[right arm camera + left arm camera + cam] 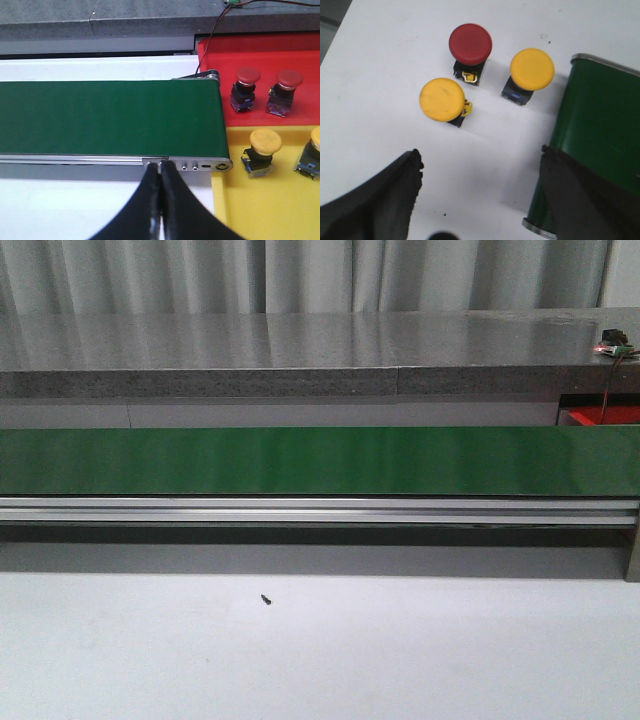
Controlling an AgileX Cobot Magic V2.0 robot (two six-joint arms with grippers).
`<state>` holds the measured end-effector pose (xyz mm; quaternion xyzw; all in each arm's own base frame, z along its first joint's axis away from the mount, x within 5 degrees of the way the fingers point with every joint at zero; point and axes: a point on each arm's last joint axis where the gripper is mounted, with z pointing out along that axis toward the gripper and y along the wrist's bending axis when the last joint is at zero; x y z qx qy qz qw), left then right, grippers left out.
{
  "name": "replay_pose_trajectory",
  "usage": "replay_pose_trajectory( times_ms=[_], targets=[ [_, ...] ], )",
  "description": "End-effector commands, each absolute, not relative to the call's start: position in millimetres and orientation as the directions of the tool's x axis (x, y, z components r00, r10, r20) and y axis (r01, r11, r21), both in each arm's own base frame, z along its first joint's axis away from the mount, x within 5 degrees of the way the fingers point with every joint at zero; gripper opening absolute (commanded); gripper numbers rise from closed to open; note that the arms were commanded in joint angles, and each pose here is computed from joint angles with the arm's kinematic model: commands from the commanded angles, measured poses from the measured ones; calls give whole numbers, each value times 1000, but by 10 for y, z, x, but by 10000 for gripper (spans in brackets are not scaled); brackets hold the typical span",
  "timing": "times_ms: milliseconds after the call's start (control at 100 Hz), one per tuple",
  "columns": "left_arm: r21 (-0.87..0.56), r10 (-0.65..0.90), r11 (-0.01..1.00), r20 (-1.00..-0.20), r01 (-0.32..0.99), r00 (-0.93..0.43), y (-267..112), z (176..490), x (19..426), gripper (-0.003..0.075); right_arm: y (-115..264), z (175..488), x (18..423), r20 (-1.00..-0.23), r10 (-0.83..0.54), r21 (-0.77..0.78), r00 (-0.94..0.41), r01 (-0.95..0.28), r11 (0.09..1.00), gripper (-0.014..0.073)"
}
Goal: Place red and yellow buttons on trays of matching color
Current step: 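Place the red button on the belt and open the left gripper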
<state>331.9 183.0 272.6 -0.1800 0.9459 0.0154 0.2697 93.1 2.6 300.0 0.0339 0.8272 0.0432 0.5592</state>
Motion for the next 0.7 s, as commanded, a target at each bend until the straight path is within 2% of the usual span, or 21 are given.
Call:
replay_pose_trajectory(
  times_ms=[0,310,690],
  targets=[
    [-44,-313,933,-585,-356,-748,1902,2895,3319,495,21,3139,949,-951,103,107,-293,3,994,-123],
    [-29,-303,938,-550,-345,-778,2038,2585,3447,495,23,3131,946,-948,103,107,-302,3,994,-123],
    [-37,-327,923,-596,-382,-733,2148,2362,3605,495,23,3130,946,-947,103,107,-303,3,994,-123]
  ],
)
